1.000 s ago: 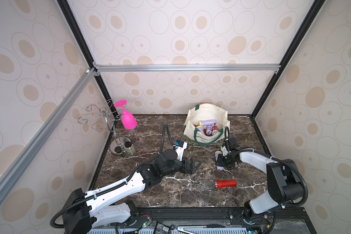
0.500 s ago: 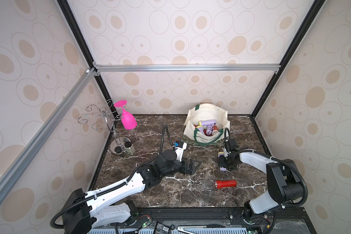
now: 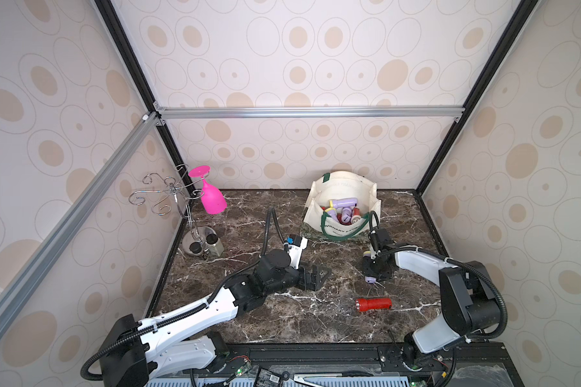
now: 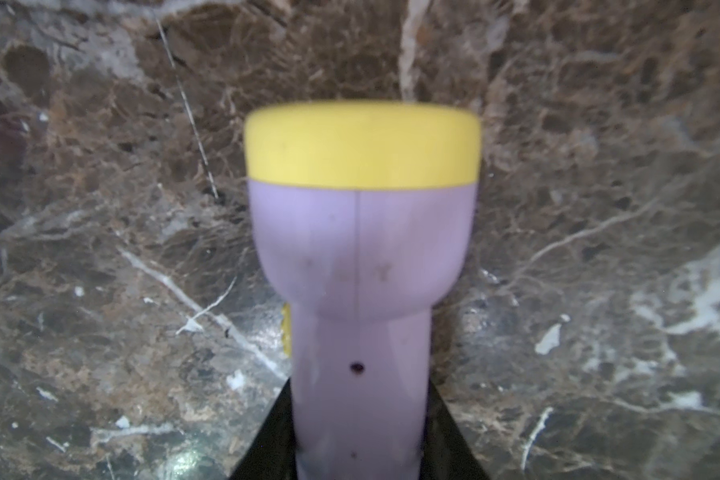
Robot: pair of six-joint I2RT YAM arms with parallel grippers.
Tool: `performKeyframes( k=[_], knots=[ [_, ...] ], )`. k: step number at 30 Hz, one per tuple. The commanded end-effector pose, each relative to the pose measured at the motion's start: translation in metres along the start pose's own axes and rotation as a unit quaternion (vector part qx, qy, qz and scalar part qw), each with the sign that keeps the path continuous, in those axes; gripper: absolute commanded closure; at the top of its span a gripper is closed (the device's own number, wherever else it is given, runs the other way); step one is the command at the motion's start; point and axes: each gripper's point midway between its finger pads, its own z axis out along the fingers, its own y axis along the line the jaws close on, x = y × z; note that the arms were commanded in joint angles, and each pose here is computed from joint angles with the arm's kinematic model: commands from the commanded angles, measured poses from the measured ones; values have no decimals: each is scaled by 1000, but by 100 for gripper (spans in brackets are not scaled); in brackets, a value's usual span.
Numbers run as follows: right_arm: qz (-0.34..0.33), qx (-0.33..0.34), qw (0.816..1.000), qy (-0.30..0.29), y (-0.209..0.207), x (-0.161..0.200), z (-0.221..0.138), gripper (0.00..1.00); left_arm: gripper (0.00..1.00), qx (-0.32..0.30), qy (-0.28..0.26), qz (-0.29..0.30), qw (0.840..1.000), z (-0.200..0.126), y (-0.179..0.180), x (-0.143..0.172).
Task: Put the flashlights into the tote bags
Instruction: Pick up the flashlight from the center of the board.
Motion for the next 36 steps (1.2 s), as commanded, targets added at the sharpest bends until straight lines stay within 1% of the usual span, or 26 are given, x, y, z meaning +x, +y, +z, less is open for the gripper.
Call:
performKeyframes(
  k=[1,3,6,9,13,17,21,24,26,29,32,34,36],
  knots=[
    [-19,-18,1000,6,5,9,-6,92,0,13,-24,7,1000,-2,-12,-20],
    [-32,-40,999,-10,12,6,-16,100,1,12,-30,11,999,-2,-14,-24],
    [-56,-95,992,-54,28,2,-42,100,1,18,-41,13,999,-2,-20,-34],
    [-80,-160,979,-101,46,1,-73,100,1,30,-47,16,998,3,-29,-44],
    [-98,-214,963,-135,60,9,-107,100,1,47,-60,19,997,11,-43,-59],
    [-116,-284,935,-176,78,16,-153,100,1,67,-72,21,995,21,-59,-77],
    [-134,-336,905,-224,90,21,-200,100,1,90,-81,25,992,34,-79,-96],
    [-149,-355,892,-239,93,28,-222,100,0,95,-100,13,990,43,-87,-112],
    [-151,-363,886,-244,94,31,-230,100,1,104,-119,3,987,47,-94,-124],
    [-150,-378,878,-252,98,30,-242,100,2,95,-122,-3,988,57,-101,-134],
    [-149,-381,874,-263,100,24,-253,100,3,91,-118,3,989,68,-109,-134],
    [-162,-376,871,-271,101,20,-257,100,4,94,-114,5,989,74,-113,-133],
    [-176,-364,874,-271,101,17,-254,100,5,93,-108,9,990,81,-115,-132]
  ],
)
